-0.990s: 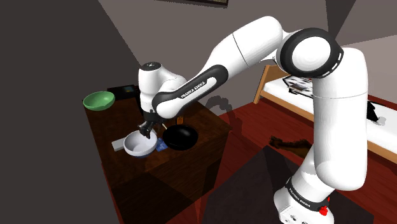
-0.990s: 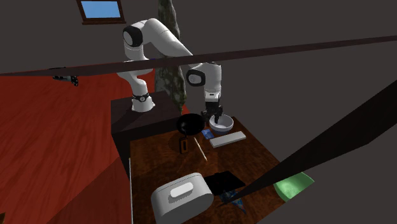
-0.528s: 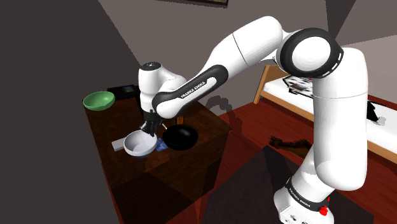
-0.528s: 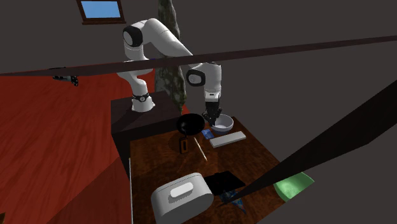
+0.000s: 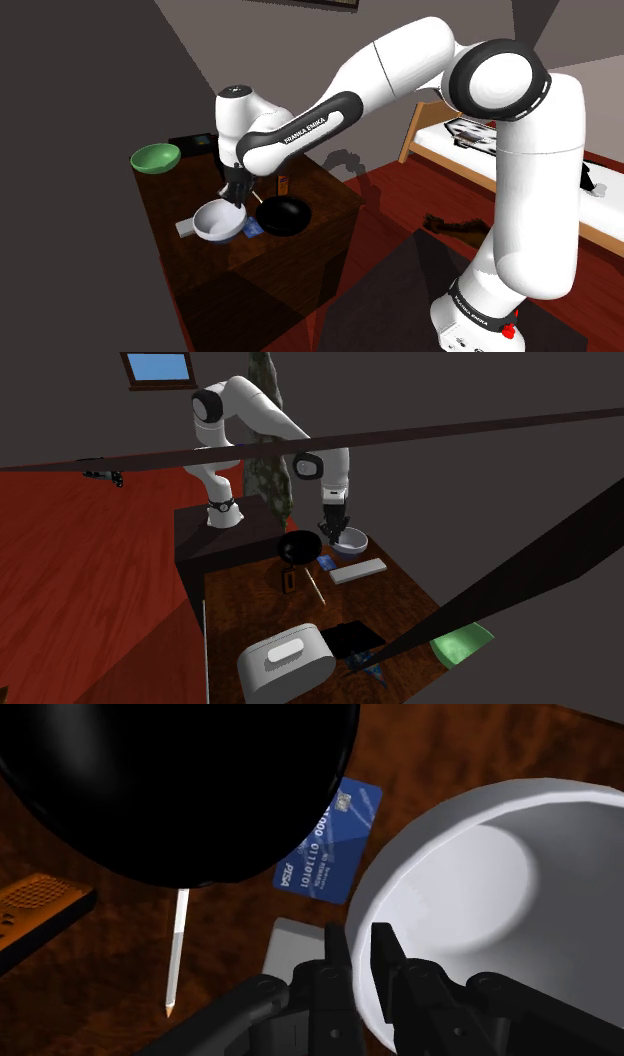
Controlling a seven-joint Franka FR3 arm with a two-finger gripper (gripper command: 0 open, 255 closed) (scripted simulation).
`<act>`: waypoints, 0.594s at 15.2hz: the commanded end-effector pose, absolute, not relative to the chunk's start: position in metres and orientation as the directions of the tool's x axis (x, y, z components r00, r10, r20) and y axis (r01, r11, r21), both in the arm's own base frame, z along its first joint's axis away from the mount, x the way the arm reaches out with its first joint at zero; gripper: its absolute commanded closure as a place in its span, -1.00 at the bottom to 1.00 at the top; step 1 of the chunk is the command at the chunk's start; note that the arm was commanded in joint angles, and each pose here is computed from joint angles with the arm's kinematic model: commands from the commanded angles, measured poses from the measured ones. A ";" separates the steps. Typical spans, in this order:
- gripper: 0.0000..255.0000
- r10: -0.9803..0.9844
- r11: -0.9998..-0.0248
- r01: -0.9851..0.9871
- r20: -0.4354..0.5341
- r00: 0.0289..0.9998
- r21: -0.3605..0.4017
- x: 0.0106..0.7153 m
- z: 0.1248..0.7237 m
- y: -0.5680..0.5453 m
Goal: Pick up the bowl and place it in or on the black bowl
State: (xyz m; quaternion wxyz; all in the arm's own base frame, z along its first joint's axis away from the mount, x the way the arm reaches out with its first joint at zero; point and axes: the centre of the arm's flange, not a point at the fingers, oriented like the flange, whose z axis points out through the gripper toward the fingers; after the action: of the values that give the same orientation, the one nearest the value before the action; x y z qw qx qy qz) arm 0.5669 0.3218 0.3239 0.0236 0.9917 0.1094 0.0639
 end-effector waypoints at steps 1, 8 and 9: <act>1.00 0.220 -0.975 0.214 0.122 0.968 0.061 0.567 0.334 0.320; 1.00 0.220 -0.975 0.214 0.122 0.968 0.061 0.567 0.371 0.320; 1.00 0.220 -0.975 0.214 0.122 0.968 0.061 0.567 0.376 0.320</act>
State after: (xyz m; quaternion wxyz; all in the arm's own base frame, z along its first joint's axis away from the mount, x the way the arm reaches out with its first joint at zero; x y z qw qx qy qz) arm 0.5659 0.3205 0.3705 0.0237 0.9917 0.1094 0.0638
